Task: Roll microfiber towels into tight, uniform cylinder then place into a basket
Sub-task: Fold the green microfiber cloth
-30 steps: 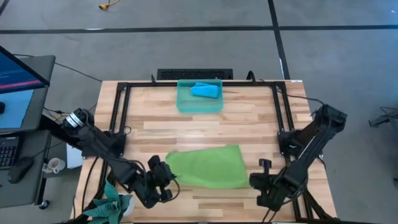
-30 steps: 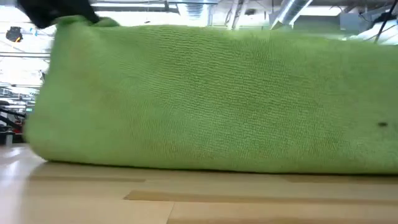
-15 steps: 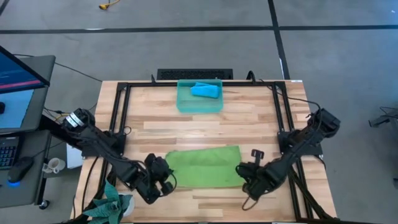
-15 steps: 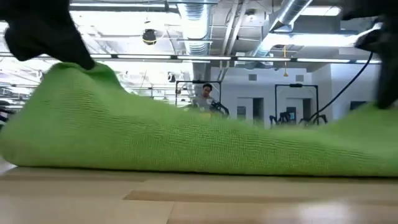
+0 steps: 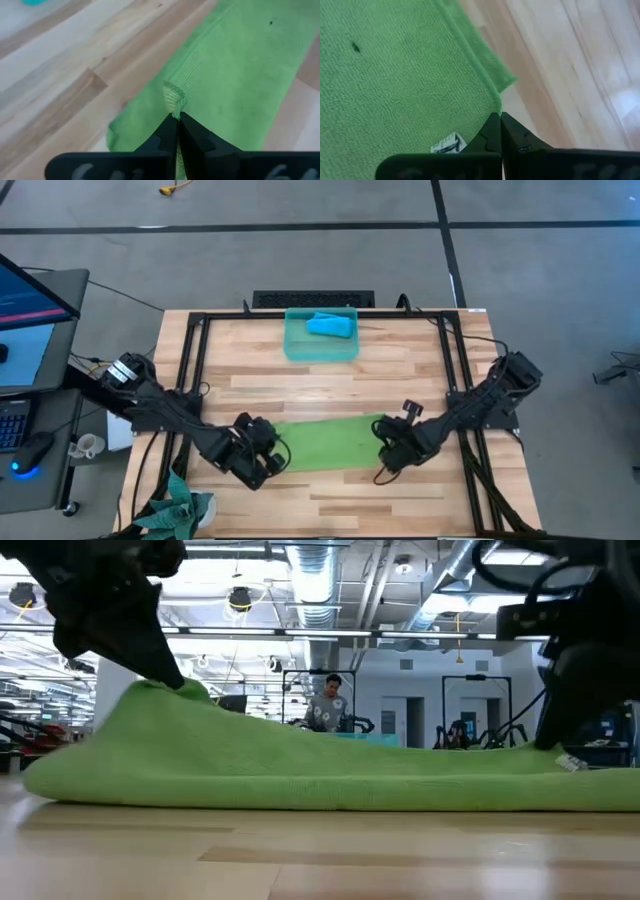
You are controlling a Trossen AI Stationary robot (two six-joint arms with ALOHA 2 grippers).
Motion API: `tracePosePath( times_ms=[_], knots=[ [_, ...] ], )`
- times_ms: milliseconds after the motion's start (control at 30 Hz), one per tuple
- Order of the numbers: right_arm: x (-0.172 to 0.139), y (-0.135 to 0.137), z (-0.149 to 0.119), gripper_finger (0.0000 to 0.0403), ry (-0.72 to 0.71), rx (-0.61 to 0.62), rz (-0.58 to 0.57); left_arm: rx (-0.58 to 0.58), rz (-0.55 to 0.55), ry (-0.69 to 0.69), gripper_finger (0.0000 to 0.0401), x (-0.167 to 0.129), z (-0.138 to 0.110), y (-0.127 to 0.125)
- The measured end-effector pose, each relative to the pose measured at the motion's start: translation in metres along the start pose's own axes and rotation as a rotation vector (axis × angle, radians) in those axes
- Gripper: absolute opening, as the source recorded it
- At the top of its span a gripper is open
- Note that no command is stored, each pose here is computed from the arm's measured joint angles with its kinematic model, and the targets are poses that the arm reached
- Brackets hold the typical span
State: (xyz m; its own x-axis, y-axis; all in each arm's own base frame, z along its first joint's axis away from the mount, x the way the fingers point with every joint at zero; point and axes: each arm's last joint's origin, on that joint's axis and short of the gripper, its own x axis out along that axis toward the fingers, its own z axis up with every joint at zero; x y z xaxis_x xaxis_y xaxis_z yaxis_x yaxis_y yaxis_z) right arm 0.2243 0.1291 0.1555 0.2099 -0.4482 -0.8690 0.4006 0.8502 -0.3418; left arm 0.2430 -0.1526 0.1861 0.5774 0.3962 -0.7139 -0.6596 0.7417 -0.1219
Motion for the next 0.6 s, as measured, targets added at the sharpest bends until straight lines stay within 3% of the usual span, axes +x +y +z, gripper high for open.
tracePosePath(
  times_ms=[233,600],
  knots=[
    [0.011,-0.007,0.006,0.0008,0.002,0.034,-0.021,0.005,0.061,0.008,0.0,0.007,0.007,0.007],
    [0.013,-0.007,0.012,0.0008,-0.009,0.052,0.002,0.014,0.054,0.037,0.0002,0.009,0.008,0.008]
  ],
)
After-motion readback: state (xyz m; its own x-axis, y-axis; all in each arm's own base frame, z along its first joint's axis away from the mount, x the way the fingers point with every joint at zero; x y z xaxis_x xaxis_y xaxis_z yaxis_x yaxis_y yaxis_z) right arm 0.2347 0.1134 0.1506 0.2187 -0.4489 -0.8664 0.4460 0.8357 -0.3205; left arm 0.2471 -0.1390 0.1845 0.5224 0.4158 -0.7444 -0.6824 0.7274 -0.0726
